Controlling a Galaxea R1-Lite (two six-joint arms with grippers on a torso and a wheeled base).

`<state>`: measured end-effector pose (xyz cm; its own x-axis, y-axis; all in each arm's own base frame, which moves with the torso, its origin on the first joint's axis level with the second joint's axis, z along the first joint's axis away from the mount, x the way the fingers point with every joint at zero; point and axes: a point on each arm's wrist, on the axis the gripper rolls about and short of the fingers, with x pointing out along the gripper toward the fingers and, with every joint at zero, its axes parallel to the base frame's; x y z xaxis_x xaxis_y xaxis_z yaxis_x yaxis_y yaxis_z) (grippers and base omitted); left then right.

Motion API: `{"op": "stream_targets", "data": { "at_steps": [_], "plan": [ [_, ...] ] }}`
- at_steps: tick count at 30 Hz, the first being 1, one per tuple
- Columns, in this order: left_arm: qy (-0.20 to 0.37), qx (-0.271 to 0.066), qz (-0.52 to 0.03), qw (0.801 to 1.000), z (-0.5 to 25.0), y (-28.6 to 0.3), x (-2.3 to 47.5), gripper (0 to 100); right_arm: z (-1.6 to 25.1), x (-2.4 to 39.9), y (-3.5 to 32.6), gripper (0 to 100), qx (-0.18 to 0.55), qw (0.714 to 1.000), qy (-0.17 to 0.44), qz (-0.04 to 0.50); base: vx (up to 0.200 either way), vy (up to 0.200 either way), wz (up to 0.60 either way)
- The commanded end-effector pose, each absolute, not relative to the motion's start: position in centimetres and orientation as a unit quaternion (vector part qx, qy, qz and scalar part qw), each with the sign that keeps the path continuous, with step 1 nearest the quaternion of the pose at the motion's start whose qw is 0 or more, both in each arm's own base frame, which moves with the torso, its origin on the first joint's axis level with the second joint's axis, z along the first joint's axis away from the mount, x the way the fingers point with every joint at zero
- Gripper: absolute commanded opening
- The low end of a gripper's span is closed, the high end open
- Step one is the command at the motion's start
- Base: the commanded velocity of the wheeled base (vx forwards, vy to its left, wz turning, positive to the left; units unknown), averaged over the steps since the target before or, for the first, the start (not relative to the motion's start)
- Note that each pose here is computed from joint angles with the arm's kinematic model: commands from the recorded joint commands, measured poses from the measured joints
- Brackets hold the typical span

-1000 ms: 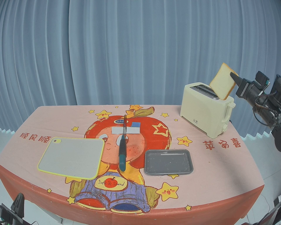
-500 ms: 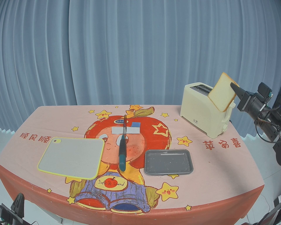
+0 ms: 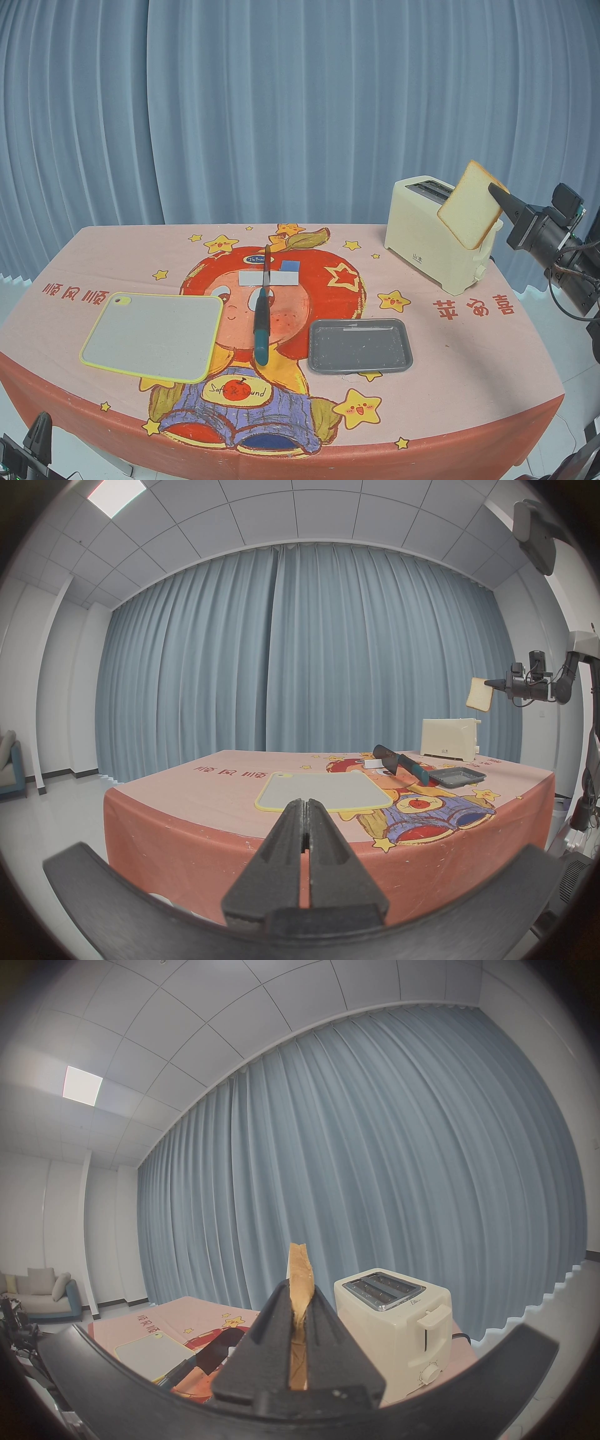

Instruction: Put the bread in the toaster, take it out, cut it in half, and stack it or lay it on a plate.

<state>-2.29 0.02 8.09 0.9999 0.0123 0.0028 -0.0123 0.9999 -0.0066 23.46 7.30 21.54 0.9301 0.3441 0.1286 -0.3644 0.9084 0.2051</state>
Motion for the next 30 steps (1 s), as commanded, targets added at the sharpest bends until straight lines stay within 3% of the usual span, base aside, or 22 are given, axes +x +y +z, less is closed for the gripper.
{"op": "stream_targets", "data": {
  "at_steps": [1,19,30],
  "plan": [
    [-0.001,-0.004,0.007,1.0,7.6,0.0,-2.3,0,21.5,23.4,7.4,0,0.114,0.976,-0.044,0.183,0.0,0.0,0.0],
    [-0.001,-0.003,0.006,1.0,7.6,0.0,-2.3,0,19.2,23.3,9.7,0,0.105,0.969,0.001,0.225,0.0,0.0,0.0],
    [0.0,-0.002,0.005,1.0,7.5,0.0,-2.3,0,19.5,23.1,10.4,0,0.111,0.965,-0.002,0.239,0.0,0.0,0.0]
  ]
}}
